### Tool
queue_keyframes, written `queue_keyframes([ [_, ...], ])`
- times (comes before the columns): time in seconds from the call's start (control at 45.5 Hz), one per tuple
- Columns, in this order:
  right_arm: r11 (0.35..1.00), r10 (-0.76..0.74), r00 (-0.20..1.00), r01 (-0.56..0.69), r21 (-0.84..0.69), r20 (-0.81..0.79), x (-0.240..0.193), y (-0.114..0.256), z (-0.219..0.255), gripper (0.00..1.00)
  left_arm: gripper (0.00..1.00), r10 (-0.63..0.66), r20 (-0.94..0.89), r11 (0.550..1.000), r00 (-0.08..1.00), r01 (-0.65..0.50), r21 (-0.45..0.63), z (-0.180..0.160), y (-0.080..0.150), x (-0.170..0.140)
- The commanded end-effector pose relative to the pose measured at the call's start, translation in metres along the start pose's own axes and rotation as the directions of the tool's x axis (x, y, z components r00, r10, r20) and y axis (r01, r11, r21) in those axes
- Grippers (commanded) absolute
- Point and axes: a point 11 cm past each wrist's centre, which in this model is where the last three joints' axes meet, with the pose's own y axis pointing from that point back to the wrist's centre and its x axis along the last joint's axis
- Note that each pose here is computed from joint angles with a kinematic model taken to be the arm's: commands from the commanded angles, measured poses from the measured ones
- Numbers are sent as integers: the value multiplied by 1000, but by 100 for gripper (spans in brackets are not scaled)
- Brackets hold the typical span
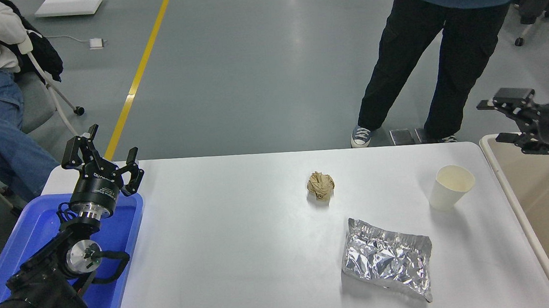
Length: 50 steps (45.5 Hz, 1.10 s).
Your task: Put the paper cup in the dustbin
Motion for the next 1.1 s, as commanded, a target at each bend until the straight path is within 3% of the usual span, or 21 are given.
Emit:
queue_keyframes([
  [0.0,994,-100,982,91,-61,-157,-24,-26,-12,99,100,0,0,1000,1000,0,0,0,0,0],
  [0.615,981,-151,814,54,-186,-560,-42,-38,19,99,100,0,0,1000,1000,0,0,0,0,0],
  [1.077,974,-188,745,58,-219,-639,-60,-39,48,99,100,0,0,1000,1000,0,0,0,0,0],
])
